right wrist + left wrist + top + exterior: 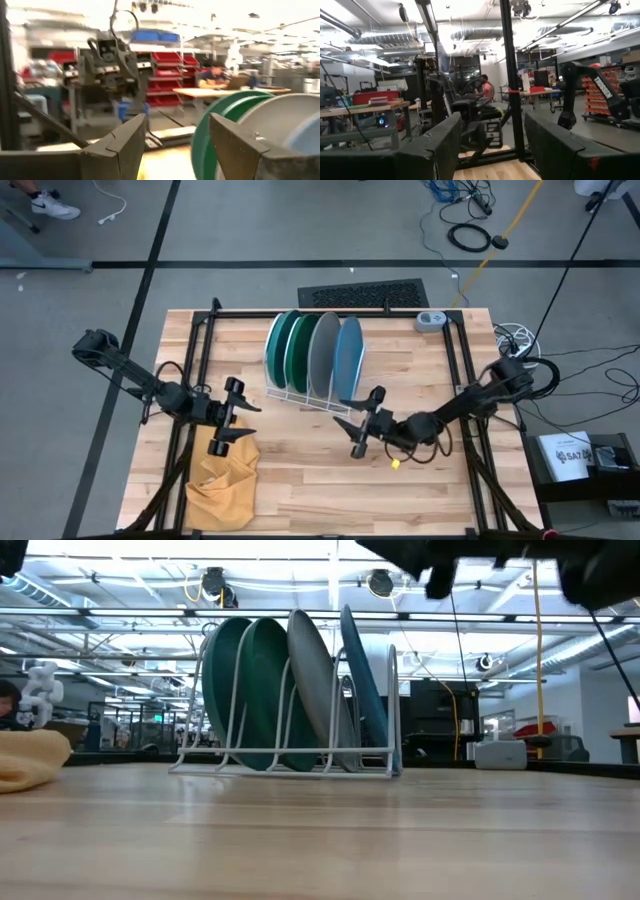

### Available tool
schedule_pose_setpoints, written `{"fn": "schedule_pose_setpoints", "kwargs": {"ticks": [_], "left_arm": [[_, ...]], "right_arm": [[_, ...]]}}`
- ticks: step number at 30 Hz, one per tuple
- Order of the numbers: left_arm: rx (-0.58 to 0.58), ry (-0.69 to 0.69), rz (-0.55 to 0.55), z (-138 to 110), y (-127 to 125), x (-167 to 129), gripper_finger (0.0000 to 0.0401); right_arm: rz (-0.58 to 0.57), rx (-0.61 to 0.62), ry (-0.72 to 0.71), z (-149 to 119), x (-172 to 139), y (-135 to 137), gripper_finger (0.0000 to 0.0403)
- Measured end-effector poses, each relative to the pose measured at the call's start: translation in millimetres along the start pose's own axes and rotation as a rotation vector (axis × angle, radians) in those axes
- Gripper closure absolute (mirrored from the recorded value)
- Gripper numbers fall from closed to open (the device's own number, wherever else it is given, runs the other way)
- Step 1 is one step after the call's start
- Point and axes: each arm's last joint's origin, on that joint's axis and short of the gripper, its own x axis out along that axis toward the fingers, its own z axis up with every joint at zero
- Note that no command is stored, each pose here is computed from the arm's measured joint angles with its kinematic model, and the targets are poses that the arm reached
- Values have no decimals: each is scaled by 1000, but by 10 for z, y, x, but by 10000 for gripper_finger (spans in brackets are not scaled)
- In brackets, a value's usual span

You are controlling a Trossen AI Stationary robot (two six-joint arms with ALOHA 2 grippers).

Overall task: Sort dishes
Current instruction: Return to home position

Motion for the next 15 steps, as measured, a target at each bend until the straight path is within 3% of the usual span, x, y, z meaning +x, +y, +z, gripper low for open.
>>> {"fn": "schedule_pose_setpoints", "kwargs": {"ticks": [4,10,15], "left_arm": [[-11,4,8,-2,2,0,184],[-16,43,27,-37,2,-1,184],[-34,152,102,-134,9,-11,184]], "right_arm": [[-45,-67,82,78,-112,83,200],[39,-68,159,160,-339,268,201],[118,-9,308,31,-575,420,202]]}}
